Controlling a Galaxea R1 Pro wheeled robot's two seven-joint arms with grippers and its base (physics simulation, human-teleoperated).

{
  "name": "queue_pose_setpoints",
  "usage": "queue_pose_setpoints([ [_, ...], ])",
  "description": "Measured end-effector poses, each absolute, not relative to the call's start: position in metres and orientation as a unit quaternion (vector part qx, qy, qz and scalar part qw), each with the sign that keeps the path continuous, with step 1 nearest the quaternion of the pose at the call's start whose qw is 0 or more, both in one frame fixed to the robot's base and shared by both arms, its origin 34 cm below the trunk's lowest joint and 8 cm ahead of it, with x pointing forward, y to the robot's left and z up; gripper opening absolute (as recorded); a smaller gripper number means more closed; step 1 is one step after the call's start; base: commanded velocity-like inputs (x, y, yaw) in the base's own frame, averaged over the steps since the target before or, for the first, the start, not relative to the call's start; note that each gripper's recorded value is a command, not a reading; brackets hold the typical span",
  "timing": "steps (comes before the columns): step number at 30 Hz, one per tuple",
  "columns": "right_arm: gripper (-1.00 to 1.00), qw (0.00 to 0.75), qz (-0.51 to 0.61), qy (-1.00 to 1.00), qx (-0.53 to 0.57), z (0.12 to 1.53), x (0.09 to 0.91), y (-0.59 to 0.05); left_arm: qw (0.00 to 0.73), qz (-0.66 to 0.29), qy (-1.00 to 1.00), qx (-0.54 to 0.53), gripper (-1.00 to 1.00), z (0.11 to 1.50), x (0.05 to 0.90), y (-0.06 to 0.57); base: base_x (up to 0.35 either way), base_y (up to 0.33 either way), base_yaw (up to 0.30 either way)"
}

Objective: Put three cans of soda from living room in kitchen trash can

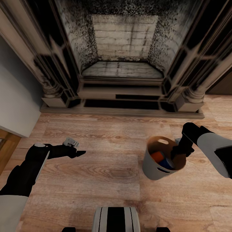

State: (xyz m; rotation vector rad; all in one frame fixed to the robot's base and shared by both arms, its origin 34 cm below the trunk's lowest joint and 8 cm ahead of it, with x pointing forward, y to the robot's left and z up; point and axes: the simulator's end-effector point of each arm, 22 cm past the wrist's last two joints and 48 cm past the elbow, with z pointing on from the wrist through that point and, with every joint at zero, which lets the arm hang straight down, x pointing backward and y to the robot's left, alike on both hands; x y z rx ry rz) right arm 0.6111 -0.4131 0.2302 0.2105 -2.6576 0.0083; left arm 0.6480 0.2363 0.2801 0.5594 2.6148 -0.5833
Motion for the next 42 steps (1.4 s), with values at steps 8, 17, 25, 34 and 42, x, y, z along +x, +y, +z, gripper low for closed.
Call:
queue_pose_setpoints([
  [8, 1.00, 0.236, 0.004, -0.969, 0.076, 0.231, 0.611, -0.414, 0.201, -0.209, 0.936, 0.200, 1.00, 0.280, 0.648, 0.236, 0.000, 0.000, 0.000],
  [17, 1.00, 0.235, 0.003, -0.969, 0.076, 0.231, 0.611, -0.414, 0.201, -0.209, 0.936, 0.200, 1.00, 0.280, 0.648, 0.236, 0.000, 0.000, 0.000],
  [25, 1.00, 0.235, 0.003, -0.969, 0.076, 0.231, 0.611, -0.414, 0.201, -0.209, 0.936, 0.200, 1.00, 0.280, 0.648, 0.236, 0.000, 0.000, 0.000],
  [34, 1.00, 0.219, 0.002, -0.973, 0.075, 0.249, 0.620, -0.413, 0.216, -0.206, 0.932, 0.204, 1.00, 0.299, 0.655, 0.236, 0.000, 0.000, 0.000],
  [42, 1.00, 0.203, 0.003, -0.976, 0.074, 0.267, 0.628, -0.412, 0.228, -0.202, 0.930, 0.205, 1.00, 0.319, 0.660, 0.236, 0.000, 0.000, 0.000],
])
